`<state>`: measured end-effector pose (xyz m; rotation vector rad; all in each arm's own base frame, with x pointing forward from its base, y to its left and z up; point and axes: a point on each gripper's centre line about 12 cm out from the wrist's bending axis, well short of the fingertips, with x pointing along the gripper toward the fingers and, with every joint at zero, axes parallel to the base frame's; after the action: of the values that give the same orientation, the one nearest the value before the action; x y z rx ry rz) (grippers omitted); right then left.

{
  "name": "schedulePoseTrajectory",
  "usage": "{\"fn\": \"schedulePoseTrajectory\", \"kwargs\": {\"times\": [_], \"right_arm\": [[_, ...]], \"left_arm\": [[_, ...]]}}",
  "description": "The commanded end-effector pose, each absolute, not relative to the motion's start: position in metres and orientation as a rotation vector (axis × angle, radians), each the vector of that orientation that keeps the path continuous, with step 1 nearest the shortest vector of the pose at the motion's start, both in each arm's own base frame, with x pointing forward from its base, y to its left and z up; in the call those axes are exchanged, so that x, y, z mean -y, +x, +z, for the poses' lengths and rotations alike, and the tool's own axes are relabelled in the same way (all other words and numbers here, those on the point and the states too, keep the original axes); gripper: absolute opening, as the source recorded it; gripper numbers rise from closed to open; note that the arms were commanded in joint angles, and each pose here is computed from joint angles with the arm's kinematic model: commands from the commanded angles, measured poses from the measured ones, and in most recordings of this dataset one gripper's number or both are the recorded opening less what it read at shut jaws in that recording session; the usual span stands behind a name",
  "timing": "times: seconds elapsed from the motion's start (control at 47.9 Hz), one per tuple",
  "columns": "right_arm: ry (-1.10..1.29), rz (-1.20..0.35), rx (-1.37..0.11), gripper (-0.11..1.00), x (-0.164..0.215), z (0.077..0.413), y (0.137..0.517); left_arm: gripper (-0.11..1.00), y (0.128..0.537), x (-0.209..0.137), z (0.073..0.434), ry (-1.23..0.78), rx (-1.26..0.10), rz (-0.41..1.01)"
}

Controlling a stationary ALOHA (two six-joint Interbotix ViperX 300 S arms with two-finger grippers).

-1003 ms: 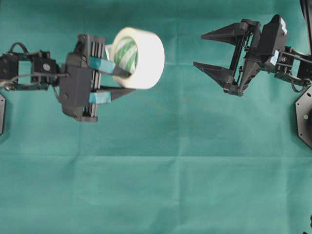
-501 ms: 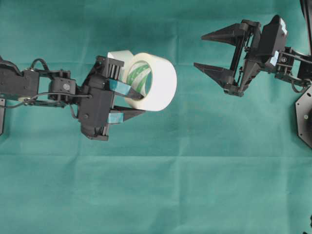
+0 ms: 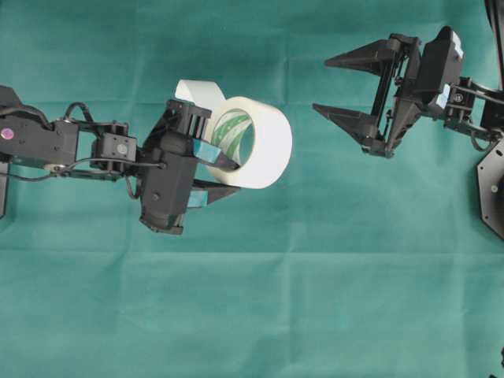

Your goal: Peel off the duct tape with your right arm.

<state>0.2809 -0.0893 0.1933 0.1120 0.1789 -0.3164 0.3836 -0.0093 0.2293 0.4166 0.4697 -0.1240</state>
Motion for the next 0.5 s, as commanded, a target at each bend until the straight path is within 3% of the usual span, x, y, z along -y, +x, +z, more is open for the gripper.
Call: {"fn": "schedulePoseTrajectory", "kwargs": {"times": [0.0,0.48], "right_arm": [[0.109,-0.311,-0.151,0.65,0.088,0.201,0.282],[0.108,-0.299,-0.154,0.65,0.085,0.201,0.283]], "left_arm": [[0.21,0.391,0.010,0.242,0.416,-0.441,-0.119],[0.21,0.413,0.011,0.206,0.386,-0.659,-0.160]]}}
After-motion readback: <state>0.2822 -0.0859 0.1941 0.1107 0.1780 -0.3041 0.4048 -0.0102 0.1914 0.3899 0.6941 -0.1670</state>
